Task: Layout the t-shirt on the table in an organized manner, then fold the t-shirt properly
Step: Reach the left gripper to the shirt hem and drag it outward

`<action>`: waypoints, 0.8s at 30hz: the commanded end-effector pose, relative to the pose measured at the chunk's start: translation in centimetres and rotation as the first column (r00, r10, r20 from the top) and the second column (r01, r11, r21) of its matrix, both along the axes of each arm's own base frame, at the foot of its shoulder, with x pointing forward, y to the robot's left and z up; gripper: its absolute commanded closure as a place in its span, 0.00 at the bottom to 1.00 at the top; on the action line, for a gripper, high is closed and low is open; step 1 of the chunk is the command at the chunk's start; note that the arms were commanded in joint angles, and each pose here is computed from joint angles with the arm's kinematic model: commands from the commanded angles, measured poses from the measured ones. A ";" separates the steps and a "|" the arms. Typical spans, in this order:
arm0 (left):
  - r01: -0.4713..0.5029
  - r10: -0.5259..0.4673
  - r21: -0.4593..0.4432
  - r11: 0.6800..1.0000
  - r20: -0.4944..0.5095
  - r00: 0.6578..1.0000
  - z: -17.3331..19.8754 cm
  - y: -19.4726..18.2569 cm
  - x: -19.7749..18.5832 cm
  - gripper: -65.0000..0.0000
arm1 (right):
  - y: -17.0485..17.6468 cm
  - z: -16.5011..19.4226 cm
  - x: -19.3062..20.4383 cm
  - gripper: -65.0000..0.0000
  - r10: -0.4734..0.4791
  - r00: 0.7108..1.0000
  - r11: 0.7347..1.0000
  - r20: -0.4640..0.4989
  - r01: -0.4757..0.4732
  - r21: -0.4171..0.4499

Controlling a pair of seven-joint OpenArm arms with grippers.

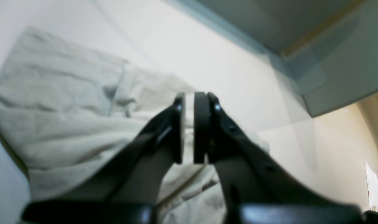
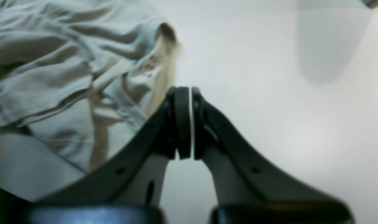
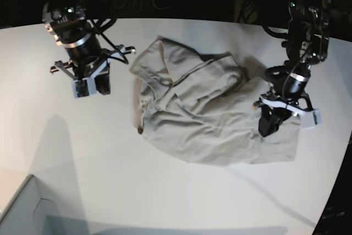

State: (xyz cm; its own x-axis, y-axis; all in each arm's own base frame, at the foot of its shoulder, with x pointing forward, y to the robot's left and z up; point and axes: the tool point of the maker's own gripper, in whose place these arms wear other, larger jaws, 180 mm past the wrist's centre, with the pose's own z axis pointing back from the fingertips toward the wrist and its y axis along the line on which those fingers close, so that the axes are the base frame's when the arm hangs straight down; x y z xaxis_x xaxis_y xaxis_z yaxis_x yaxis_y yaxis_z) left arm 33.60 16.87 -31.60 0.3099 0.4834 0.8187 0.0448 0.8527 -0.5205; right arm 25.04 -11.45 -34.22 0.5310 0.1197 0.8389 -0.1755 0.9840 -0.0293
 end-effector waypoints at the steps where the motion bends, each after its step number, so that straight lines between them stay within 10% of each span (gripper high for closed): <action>1: 0.000 0.000 0.008 1.000 0.024 1.000 0.7 0.4 0.2 0.91 | -0.4 0.4 0.0 1.00 -0.011 1.000 1.000 0.023 0.011 -0.009; 11: -0.342 0.344 0.033 0.939 -0.145 0.928 -5.7 13.4 -2.3 0.48 | 1.6 -1.0 -1.4 1.00 0.041 0.999 0.999 -0.030 -0.040 0.015; 24: -0.459 0.432 -0.050 0.887 -0.261 0.863 -10.2 15.8 3.5 0.46 | 1.2 -2.5 -1.9 1.00 0.034 0.997 0.999 -0.072 -0.034 0.011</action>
State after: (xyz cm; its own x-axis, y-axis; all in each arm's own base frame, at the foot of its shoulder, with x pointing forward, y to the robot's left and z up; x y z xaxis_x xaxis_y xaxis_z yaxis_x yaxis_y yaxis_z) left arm 35.82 32.28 -43.47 0.2496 0.7053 0.6635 -0.4919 0.6825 -0.5406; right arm 22.61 -10.12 -37.60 0.6148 0.1444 0.7753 -0.2200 0.9755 -0.0072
